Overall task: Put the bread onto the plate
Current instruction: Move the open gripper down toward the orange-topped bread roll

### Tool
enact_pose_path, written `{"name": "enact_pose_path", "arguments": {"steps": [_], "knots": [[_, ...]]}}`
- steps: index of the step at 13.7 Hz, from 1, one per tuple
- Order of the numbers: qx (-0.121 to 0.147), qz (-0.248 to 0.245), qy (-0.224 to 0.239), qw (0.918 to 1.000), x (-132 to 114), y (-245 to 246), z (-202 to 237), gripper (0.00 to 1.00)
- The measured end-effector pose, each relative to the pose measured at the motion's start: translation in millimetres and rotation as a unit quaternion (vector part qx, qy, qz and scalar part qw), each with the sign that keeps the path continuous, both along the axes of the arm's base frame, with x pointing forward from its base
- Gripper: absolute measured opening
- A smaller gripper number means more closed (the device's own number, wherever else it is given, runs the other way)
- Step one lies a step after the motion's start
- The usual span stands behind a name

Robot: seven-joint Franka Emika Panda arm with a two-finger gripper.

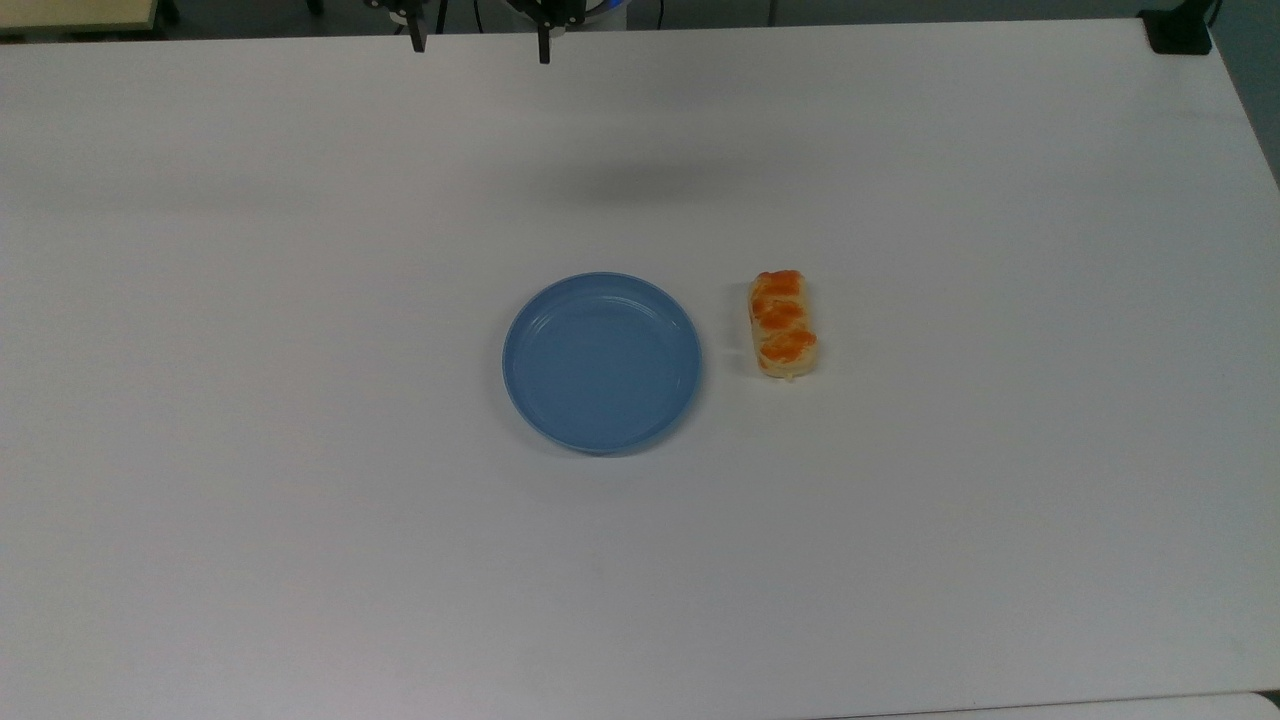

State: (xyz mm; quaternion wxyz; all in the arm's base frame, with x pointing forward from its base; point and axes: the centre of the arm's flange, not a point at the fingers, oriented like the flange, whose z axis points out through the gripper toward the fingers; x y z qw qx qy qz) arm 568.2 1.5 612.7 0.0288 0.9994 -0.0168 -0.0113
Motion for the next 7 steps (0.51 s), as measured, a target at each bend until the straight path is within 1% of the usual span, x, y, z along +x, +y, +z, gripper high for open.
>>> {"name": "enact_pose_path", "arguments": {"steps": [7], "knots": [[0.000,-0.005,0.000,1.0000,0.0,-5.3,-0.3,1.00]]}}
